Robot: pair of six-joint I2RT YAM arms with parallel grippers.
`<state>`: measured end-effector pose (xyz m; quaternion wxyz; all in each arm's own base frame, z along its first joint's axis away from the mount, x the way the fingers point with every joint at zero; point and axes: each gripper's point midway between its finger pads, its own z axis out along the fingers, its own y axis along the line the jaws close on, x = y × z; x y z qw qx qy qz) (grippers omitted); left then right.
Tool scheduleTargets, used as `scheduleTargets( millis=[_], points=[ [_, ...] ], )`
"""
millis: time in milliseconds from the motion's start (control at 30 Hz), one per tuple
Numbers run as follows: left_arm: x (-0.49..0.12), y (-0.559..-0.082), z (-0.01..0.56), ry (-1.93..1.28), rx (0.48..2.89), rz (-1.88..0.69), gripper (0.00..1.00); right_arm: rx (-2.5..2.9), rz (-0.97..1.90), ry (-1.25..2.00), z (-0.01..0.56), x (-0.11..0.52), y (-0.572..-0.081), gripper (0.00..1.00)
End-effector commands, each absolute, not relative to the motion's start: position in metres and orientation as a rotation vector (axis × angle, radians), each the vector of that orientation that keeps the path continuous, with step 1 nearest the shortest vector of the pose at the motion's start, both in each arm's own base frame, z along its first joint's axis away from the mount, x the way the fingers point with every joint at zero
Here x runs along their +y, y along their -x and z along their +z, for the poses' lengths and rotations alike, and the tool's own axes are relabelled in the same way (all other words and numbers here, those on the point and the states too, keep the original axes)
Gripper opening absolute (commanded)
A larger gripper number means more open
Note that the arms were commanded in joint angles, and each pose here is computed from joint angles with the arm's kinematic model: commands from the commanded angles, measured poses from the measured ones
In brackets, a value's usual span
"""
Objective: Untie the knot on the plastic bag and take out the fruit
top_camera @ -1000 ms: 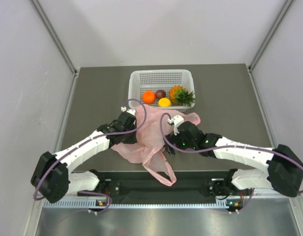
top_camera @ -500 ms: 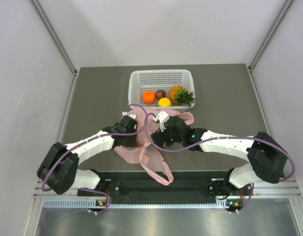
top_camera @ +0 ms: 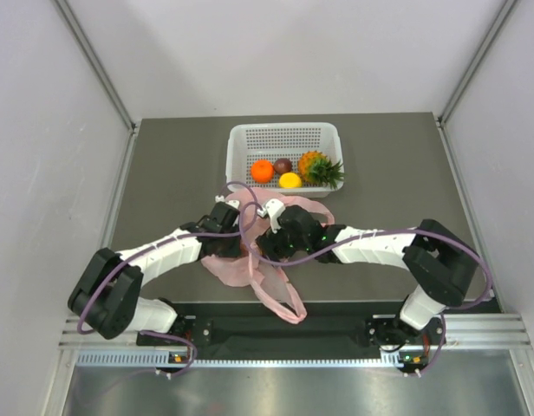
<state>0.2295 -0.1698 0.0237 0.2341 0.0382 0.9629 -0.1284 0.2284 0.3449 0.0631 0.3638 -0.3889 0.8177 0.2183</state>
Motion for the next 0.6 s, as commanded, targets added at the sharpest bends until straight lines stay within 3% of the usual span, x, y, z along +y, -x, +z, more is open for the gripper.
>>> scheduleTargets(
  millis=[0, 167, 267, 300, 400, 467, 567],
  points=[
    [-0.174, -0.235, 0.025, -0.129, 2.613, -0.384, 0.0, 2.05, 0.579, 0.965, 0.075, 0.366, -0.238, 0.92],
    [-0.177, -0.232, 0.024, -0.127, 2.618, -0.423, 0.0, 2.073, 0.582, 0.956, 0.066, 0.361, -0.234, 0.81],
    [-0.177, -0.232, 0.025, -0.12, 2.619, -0.432, 0.0, 2.098, 0.575, 0.955, 0.059, 0.356, -0.231, 0.69],
    [-0.177, -0.232, 0.025, -0.12, 2.618, -0.433, 0.0, 2.103, 0.578, 0.955, 0.058, 0.355, -0.23, 0.6],
    [-0.177, -0.231, 0.025, -0.117, 2.618, -0.442, 0.0, 2.12, 0.578, 0.944, 0.055, 0.348, -0.224, 0.45],
    [-0.178, -0.232, 0.025, -0.116, 2.616, -0.451, 0.0, 2.122, 0.586, 0.932, 0.057, 0.344, -0.222, 0.43],
    [-0.177, -0.231, 0.024, -0.112, 2.62, -0.455, 0.0, 2.134, 0.577, 0.919, 0.057, 0.334, -0.216, 0.32]
  ],
)
